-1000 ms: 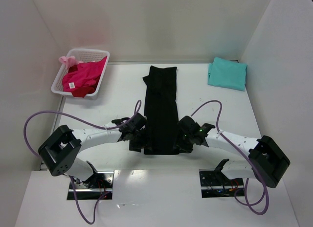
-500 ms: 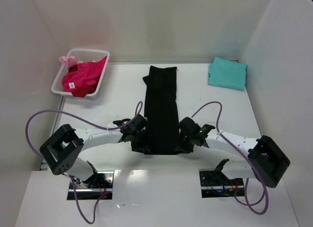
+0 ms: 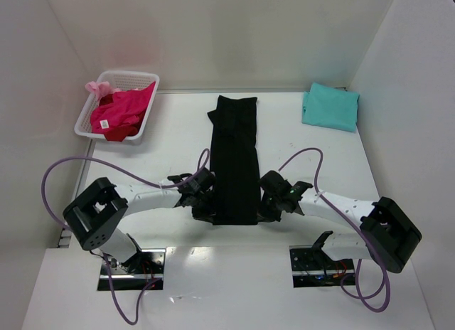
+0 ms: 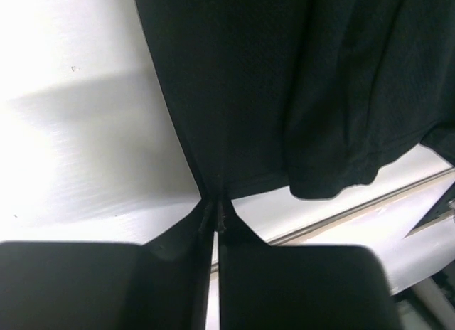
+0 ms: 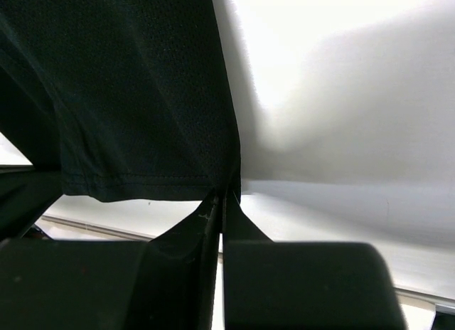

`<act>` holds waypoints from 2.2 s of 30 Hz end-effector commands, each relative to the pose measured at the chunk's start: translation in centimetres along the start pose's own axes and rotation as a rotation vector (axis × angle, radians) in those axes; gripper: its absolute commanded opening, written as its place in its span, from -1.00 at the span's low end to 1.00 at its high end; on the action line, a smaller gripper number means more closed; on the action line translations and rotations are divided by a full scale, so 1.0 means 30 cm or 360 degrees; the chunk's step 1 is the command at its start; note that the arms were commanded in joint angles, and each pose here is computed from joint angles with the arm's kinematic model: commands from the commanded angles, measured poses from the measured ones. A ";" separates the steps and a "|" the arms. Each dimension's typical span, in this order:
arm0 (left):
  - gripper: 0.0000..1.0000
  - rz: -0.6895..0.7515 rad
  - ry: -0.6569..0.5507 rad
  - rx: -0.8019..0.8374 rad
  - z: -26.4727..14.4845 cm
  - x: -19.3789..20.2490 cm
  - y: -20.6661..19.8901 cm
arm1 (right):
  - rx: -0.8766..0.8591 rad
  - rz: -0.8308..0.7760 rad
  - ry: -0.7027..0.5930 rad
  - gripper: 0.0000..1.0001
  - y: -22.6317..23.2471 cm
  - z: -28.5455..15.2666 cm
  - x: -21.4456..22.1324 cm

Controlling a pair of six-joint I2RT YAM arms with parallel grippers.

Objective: Fold and stack the t-shirts
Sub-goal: Grab the bottom of the folded rectangular tshirt with both arms, then fold the folded rectangular tshirt in 1/3 of the way

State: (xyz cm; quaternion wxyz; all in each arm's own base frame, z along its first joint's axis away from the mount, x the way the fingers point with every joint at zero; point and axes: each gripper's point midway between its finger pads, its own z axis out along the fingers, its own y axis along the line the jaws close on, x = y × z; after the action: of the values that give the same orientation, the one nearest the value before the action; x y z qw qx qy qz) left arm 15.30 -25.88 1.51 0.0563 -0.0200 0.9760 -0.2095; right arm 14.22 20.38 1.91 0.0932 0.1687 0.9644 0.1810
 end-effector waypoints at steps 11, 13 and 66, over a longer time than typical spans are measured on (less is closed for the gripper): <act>-1.00 0.0016 -0.0017 -0.0010 -0.103 0.014 -0.022 | -0.0101 -0.0053 -0.0073 -1.00 0.061 -0.089 -0.028; -1.00 0.0001 -0.0023 -0.0002 -0.131 0.021 -0.023 | -0.0088 -0.0053 -0.0066 -1.00 0.045 -0.109 -0.019; -1.00 0.0355 -0.0467 0.0153 -0.146 -0.960 -0.077 | -0.0300 -0.0091 -0.0658 -1.00 0.444 -0.076 -0.929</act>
State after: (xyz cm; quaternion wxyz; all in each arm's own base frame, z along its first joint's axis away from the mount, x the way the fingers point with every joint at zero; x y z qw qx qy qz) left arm 41.87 -23.28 8.04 0.2035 0.0267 0.9565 -0.2074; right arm 40.09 21.23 10.49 0.2677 0.1737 0.9240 0.2109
